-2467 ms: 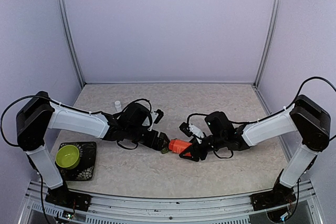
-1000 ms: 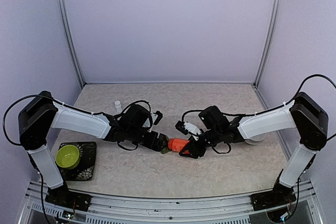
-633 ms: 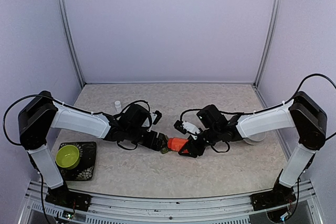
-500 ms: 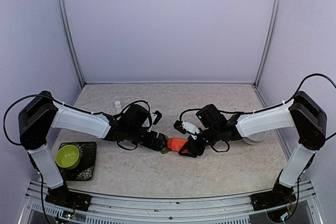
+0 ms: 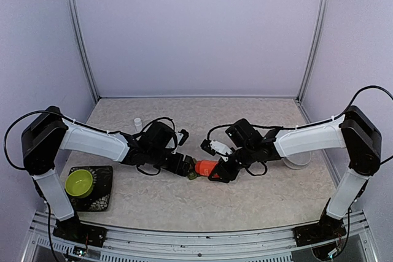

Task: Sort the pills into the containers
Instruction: Pour the pill into the compartment of the pill container.

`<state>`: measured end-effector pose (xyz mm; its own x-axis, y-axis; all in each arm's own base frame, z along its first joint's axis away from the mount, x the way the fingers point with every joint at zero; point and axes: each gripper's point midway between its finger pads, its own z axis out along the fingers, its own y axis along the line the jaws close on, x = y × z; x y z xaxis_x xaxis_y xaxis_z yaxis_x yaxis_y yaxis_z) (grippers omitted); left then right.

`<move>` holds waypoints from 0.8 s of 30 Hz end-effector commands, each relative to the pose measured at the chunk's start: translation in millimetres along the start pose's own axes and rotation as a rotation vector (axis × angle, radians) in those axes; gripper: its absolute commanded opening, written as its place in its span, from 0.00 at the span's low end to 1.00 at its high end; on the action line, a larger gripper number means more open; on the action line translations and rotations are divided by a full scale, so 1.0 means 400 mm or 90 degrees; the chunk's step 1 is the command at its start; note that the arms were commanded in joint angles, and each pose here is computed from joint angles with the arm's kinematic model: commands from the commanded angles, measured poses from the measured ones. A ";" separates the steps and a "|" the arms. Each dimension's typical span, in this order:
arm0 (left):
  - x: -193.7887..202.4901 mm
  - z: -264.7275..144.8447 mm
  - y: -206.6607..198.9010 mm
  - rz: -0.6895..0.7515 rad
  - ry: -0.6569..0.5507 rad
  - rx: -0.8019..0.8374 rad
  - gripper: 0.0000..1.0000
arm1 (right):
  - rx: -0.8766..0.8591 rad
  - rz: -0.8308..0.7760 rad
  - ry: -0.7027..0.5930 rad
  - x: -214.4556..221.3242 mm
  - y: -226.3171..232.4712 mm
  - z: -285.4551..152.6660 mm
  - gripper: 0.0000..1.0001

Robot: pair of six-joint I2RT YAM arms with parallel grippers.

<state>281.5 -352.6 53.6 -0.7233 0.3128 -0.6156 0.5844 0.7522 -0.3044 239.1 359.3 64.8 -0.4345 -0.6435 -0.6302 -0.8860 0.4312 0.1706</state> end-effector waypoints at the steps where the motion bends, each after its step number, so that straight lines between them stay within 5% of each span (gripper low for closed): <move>1: -0.023 0.004 -0.067 0.017 -0.023 0.068 0.92 | -0.008 -0.037 -0.051 -0.087 0.025 0.002 0.06; 24: -0.026 0.004 -0.071 0.020 -0.023 0.070 0.91 | 0.006 -0.048 0.002 -0.095 0.032 0.004 0.07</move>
<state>282.6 -349.8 51.5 -0.7282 0.3134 -0.6096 0.5781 0.7586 -0.3005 240.5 360.9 68.5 -0.4341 -0.7028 -0.5636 -0.8881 0.4386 0.1371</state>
